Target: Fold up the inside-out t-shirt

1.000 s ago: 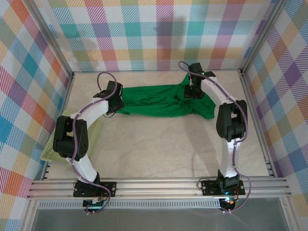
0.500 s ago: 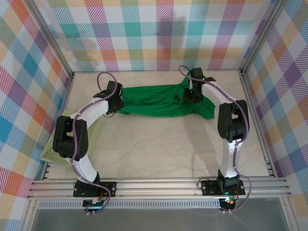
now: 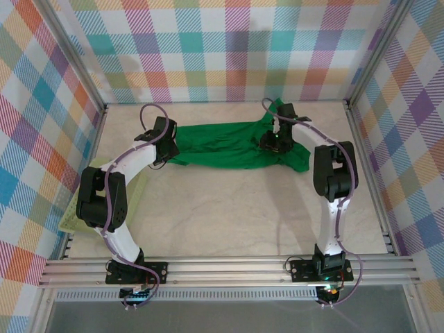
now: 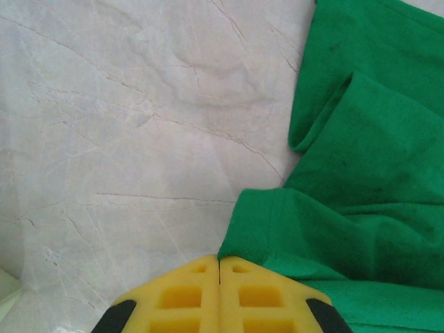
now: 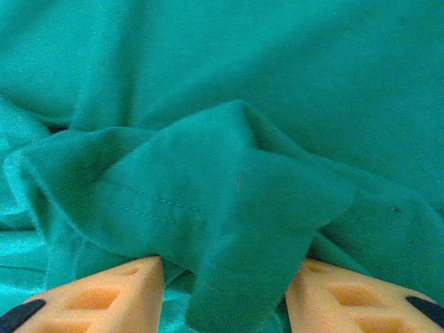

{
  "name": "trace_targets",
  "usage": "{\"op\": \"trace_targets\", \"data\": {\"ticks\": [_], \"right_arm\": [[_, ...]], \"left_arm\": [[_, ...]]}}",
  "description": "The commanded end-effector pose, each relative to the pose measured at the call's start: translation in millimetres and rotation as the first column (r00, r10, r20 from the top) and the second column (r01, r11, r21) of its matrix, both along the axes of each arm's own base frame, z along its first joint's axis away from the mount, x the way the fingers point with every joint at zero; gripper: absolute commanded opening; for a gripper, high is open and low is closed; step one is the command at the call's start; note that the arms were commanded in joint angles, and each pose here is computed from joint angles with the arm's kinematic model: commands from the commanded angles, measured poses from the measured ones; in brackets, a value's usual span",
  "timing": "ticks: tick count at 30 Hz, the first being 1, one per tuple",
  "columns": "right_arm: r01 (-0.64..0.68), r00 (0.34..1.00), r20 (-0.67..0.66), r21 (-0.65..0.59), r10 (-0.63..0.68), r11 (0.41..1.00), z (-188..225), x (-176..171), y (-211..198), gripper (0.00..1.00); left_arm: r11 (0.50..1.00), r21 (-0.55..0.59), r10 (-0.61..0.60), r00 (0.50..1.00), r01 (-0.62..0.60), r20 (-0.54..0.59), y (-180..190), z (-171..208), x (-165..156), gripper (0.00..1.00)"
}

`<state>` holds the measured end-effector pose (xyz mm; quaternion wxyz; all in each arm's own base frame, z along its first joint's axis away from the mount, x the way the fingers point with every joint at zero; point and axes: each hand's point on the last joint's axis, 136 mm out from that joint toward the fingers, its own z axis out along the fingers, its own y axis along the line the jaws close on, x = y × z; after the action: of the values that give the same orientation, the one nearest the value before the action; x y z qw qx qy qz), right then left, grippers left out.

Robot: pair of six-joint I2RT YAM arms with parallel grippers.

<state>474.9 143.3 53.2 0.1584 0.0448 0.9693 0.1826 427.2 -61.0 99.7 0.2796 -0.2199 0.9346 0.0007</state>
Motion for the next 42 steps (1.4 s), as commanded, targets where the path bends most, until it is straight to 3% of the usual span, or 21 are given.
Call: {"op": "trace_targets", "data": {"ticks": [1, 11, 18, 25, 30, 35, 42], "right_arm": [[0.056, 0.997, 0.041, 0.146, -0.063, 0.988, 30, 10, 1, 0.51], [0.078, 0.992, 0.071, 0.29, -0.103, 0.954, 42, 27, 6, 0.5], [0.119, 0.99, 0.036, 0.279, -0.134, 0.953, 33, 24, 2, 0.49], [0.036, 0.992, 0.103, 0.358, -0.078, 0.933, 49, 22, 16, 0.44], [0.074, 0.99, 0.098, 0.277, -0.105, 0.958, 46, 19, 6, 0.31], [0.154, 0.979, 0.092, 0.233, -0.179, 0.96, 40, 13, -12, 0.37], [0.2, 0.973, 0.066, 0.252, -0.223, 0.947, 29, 11, -16, 0.35]], "left_arm": [[1.0, 0.0, 0.015, 1.0, -0.015, 0.001, 6, 6, -5, 0.0], [1.0, -0.001, 0.016, 1.0, -0.016, 0.001, 6, 6, -7, 0.0], [1.0, -0.002, 0.019, 1.0, -0.019, 0.005, 6, 7, -7, 0.0], [1.0, -0.006, 0.018, 1.0, -0.018, 0.004, 5, 6, -6, 0.0], [1.0, -0.006, 0.019, 1.0, -0.019, 0.001, 5, 5, -6, 0.0], [1.0, -0.003, 0.02, 1.0, -0.02, 0.0, 6, 5, -7, 0.0], [1.0, 0.0, 0.019, 1.0, -0.019, 0.0, 6, 6, -7, 0.0]]}}
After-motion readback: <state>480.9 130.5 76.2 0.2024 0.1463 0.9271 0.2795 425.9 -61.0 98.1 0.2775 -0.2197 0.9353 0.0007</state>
